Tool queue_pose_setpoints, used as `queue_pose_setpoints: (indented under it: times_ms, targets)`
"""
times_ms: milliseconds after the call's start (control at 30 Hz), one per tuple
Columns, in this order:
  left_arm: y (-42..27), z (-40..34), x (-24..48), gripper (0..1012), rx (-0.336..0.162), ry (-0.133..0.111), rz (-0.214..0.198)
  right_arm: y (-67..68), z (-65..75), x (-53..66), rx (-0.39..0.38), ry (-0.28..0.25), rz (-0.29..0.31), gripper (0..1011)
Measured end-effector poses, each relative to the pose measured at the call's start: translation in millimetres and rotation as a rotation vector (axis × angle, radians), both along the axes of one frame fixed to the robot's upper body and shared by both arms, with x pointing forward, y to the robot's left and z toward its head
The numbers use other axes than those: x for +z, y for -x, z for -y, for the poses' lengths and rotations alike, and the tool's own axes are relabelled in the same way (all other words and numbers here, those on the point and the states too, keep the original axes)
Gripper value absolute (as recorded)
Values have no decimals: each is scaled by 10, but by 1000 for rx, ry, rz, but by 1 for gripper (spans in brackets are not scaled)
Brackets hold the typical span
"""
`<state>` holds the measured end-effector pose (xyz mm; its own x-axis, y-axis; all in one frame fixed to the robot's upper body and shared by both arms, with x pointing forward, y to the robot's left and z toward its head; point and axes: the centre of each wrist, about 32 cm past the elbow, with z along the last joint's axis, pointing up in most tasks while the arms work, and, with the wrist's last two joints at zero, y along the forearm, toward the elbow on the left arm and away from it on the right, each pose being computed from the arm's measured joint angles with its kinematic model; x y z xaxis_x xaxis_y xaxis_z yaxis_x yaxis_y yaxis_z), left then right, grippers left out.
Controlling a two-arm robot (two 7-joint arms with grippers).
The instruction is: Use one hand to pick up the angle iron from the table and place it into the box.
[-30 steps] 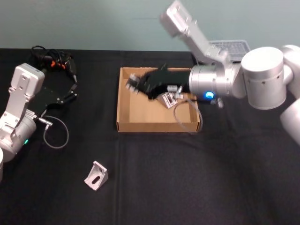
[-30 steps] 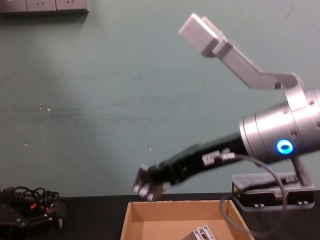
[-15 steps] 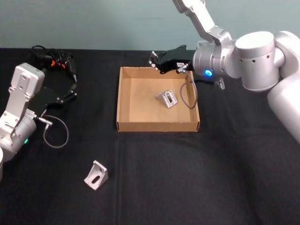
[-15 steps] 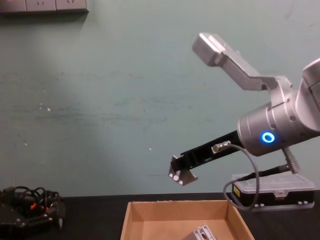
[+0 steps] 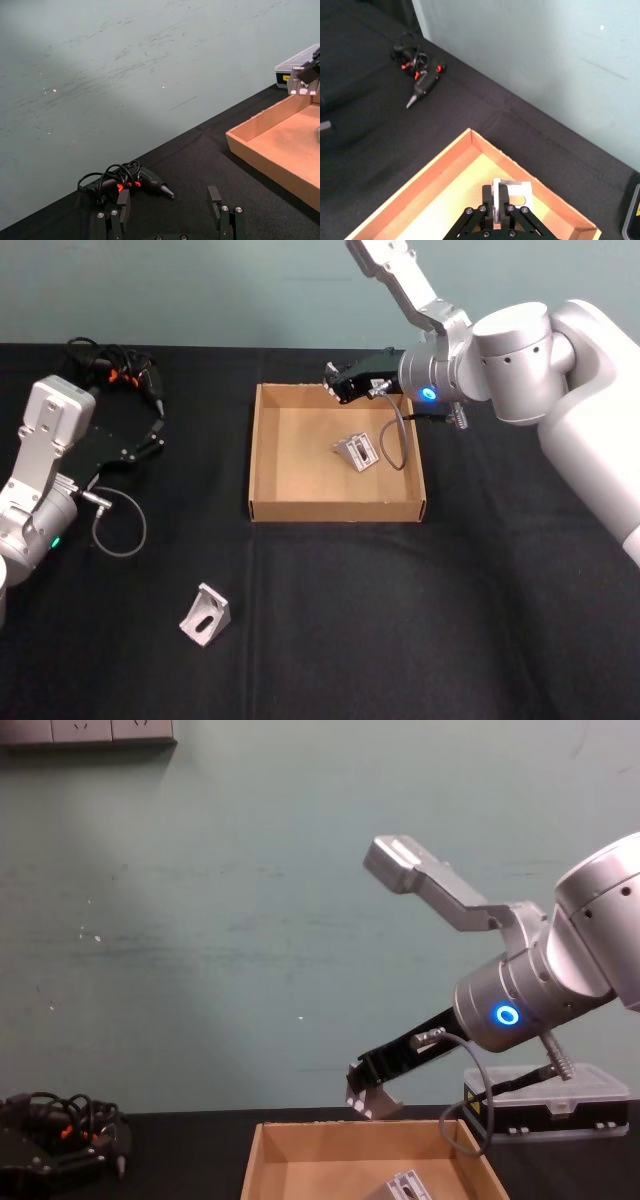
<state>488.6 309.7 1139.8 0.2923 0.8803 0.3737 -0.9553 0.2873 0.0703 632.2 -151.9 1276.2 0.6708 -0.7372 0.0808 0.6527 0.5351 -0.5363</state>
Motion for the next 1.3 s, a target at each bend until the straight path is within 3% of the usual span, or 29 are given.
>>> queue_pose_setpoints:
  times_ms: [467, 967, 1300]
  targets:
    - [0, 0, 0, 1000, 0, 0, 0, -90, -107, -70, 4, 50, -90, 70]
    - [0, 0, 0, 1000, 0, 0, 0, -96, -116, -94, 12, 53, -100, 86]
    - [0, 0, 0, 1000, 0, 0, 0, -95, -114, -89, 11, 52, -97, 403]
